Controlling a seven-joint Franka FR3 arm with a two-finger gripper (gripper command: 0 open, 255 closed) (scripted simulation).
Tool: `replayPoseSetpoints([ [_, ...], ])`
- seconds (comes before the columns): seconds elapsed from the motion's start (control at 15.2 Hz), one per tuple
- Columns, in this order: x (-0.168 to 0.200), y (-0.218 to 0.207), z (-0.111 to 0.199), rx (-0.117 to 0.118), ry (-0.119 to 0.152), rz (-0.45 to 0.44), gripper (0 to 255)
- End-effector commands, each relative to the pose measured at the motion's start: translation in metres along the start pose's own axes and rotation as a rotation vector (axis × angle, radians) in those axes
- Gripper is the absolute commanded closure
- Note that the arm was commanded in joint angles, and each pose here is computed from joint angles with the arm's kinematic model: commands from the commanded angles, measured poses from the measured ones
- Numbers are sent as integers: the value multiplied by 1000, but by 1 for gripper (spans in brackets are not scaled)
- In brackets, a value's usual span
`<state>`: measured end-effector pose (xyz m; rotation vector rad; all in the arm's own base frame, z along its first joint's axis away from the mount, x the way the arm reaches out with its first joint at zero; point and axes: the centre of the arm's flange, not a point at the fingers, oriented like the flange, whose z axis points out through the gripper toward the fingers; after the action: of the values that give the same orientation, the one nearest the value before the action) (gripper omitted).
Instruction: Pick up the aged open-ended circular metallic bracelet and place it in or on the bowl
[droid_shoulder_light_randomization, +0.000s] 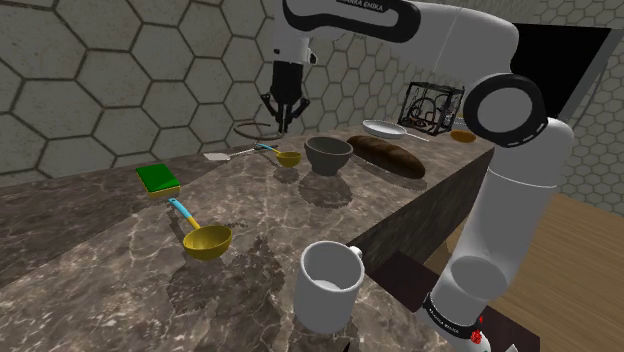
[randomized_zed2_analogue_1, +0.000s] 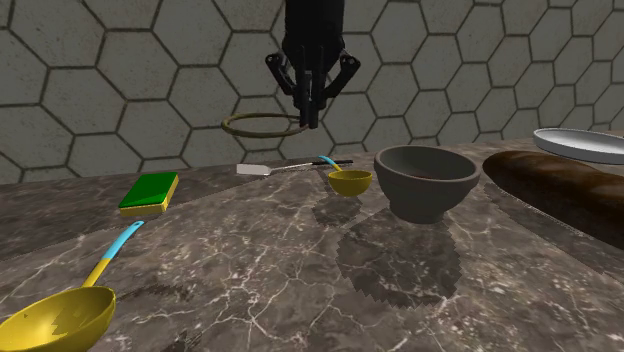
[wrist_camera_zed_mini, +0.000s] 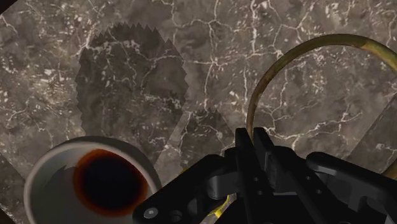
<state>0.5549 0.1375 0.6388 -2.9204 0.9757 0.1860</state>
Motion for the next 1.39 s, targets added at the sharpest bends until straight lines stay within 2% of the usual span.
replayPoseSetpoints([
  [0.0, 12, 24, -5, 0, -1, -2, 255],
  [1.12, 106, 236, -28, 0, -1, -2, 255],
  [1.32, 108, 237, -12, 0, -1, -2, 255],
])
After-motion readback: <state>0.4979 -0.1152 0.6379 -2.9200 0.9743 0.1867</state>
